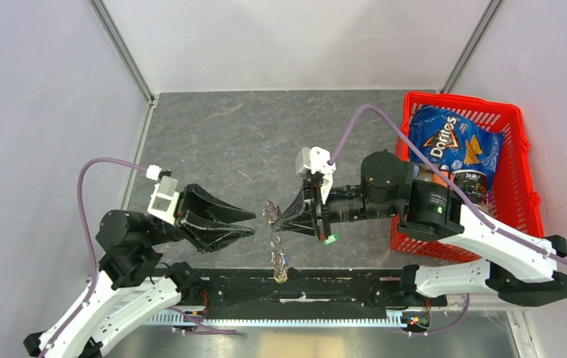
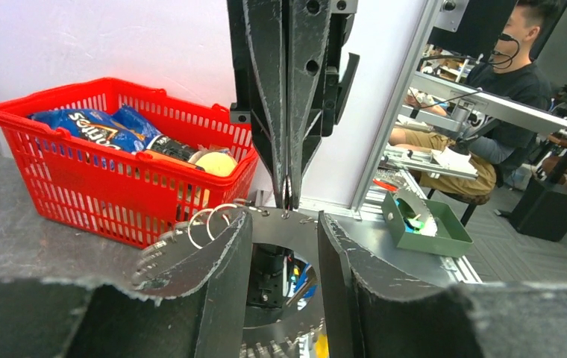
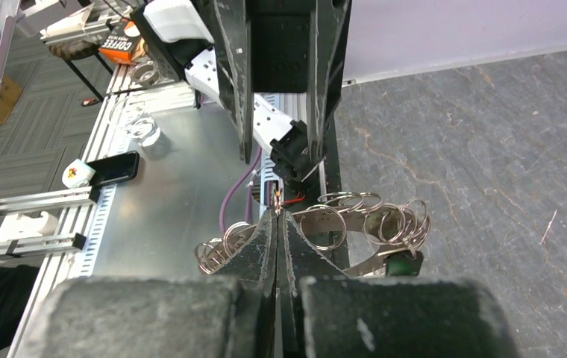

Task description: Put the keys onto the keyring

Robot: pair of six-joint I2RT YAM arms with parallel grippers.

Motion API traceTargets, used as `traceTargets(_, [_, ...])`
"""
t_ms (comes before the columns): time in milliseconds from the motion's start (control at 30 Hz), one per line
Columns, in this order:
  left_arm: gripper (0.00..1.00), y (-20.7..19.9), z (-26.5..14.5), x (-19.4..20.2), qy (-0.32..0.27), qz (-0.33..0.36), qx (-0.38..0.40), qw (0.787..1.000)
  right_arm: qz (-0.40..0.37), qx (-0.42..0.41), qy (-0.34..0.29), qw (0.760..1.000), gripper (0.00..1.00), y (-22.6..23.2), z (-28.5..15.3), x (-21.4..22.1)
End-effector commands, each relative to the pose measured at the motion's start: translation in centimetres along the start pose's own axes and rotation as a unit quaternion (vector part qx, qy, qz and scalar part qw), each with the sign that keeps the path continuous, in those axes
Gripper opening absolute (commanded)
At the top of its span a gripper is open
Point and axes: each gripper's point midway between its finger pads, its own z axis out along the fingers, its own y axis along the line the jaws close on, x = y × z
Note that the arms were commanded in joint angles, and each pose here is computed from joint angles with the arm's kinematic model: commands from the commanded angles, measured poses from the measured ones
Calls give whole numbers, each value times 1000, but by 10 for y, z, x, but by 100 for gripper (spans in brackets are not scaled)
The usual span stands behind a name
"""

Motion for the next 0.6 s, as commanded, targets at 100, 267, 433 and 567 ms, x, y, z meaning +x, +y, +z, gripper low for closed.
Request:
traceTargets(100, [43,7,8,-7,-43,-26,2,999,-18,4,-102,995,0,5,-7,-44])
traceTargets(267, [42,12,9,-7,-55,-29,-5,998,-14,3,-118,993,0,5,-6,-48])
traceTargets(433, [40,14,10,-7,-66,-35,-4,997,-10,5,-133,991,0,4,-4,-50])
traceTargets(567, [39,13,10,-8,-73,-35,1,997,-4,8,-145,989,0,2,-3,-53])
